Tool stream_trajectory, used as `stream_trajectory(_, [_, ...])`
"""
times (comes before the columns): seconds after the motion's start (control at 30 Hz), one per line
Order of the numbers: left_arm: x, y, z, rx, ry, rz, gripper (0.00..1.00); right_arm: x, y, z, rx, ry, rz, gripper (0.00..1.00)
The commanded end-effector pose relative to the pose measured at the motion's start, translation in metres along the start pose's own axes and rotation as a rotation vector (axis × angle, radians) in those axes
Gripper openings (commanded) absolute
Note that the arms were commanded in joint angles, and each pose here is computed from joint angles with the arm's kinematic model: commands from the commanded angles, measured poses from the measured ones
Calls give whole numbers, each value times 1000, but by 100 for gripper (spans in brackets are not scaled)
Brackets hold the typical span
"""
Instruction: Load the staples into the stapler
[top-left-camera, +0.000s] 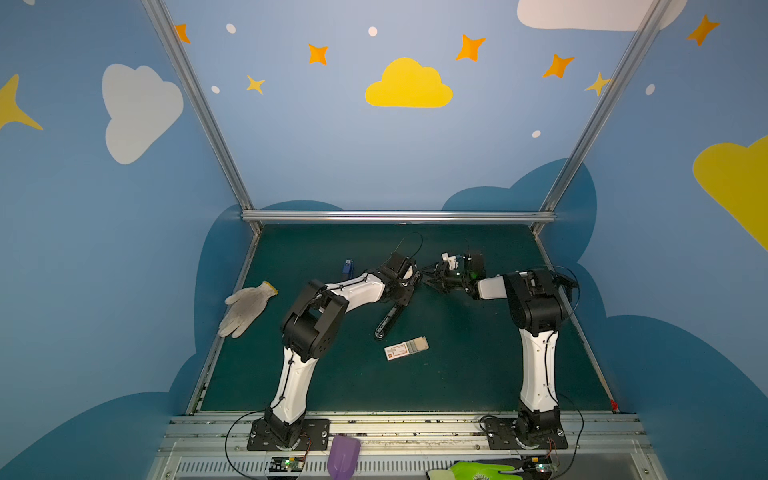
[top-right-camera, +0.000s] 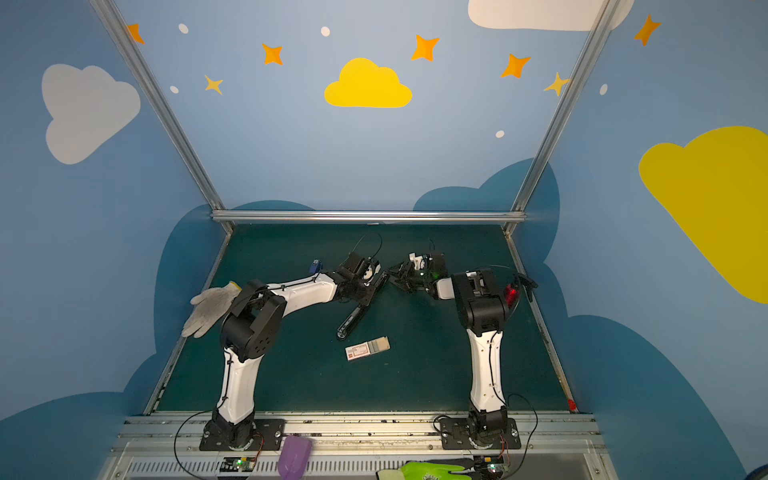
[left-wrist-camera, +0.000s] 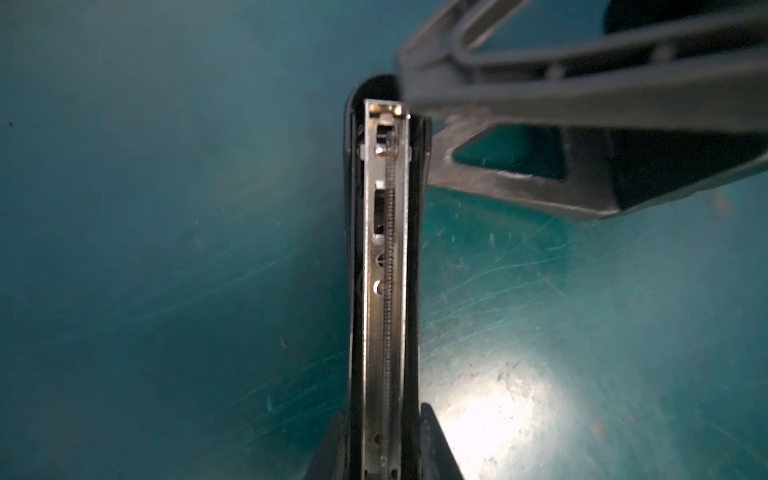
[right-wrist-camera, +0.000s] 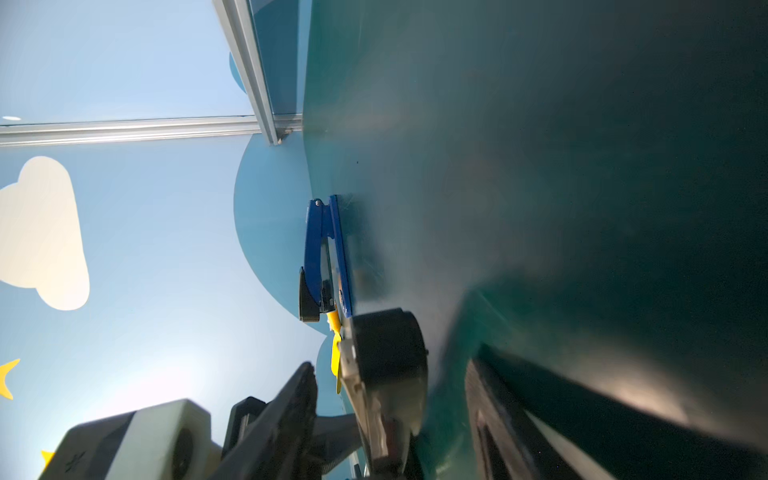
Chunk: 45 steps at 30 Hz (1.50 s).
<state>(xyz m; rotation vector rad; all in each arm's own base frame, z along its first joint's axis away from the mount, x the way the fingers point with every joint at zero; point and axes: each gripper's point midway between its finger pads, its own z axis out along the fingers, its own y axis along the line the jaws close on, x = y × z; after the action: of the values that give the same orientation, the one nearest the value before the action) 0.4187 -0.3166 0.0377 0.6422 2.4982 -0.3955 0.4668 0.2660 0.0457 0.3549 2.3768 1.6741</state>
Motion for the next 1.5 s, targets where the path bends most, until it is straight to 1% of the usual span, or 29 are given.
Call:
stream_trajectory(0.0, [-16, -8, -9, 17, -62, -3, 4, -1, 12, 10, -50, 26, -22, 54])
stream_trajectory(0.13, [-15, -10, -9, 17, -63, -5, 4, -3, 14, 16, -65, 37, -24, 48])
stream_trajectory(0.2, [-15, -11, -9, 16, -63, -2, 4, -3, 16, 18, -71, 42, -29, 42])
stream_trajectory(0.33, [-15, -11, -9, 9, -61, 0, 4, -3, 18, 20, -78, 50, -41, 24])
stream_trajectory(0.37, [-15, -11, -9, 5, -61, -1, 6, -3, 19, 20, -80, 51, -48, 21])
stream_trajectory(0.4, [-15, -10, -9, 0, -56, -5, 12, -3, 20, 20, -82, 49, -55, 18])
stream_trajectory(0.43, [-16, -9, -10, -7, -56, -8, 18, -4, 21, 19, -83, 47, -61, 18])
stream_trajectory(0.5, [-17, -6, -14, -25, -59, -18, 34, -5, 26, 17, -88, 41, -83, 15])
stream_trajectory(0.57, [-18, -5, -22, -34, -71, -27, 40, -8, 31, 15, -89, 33, -106, 13])
stream_trajectory(0.73, [-17, -5, -62, -36, -147, -57, 42, -16, 45, 7, -107, 20, -158, 10])
stream_trajectory(0.9, [11, -5, -103, 2, -232, -88, 45, -19, 51, 1, -108, 33, -195, 9])
stream_trajectory(1.03, [40, 2, -120, 14, -295, -106, 46, -21, 55, -1, -111, 42, -204, 9])
stream_trajectory(1.1, [55, 4, -123, 43, -342, -105, 46, -19, 55, 0, -113, 48, -204, 9])
stream_trajectory(1.17, [73, -2, -125, 97, -387, -78, 46, -19, 55, 0, -111, 50, -204, 9])
stream_trajectory(1.23, [84, 0, -127, 106, -419, -82, 46, -17, 54, 1, -108, 55, -202, 9])
stream_trajectory(1.33, [99, 8, -123, 82, -442, -82, 46, -16, 52, 2, -106, 61, -201, 9])
stream_trajectory(1.47, [103, 19, -114, 76, -427, -91, 46, -16, 53, 3, -106, 64, -203, 9])
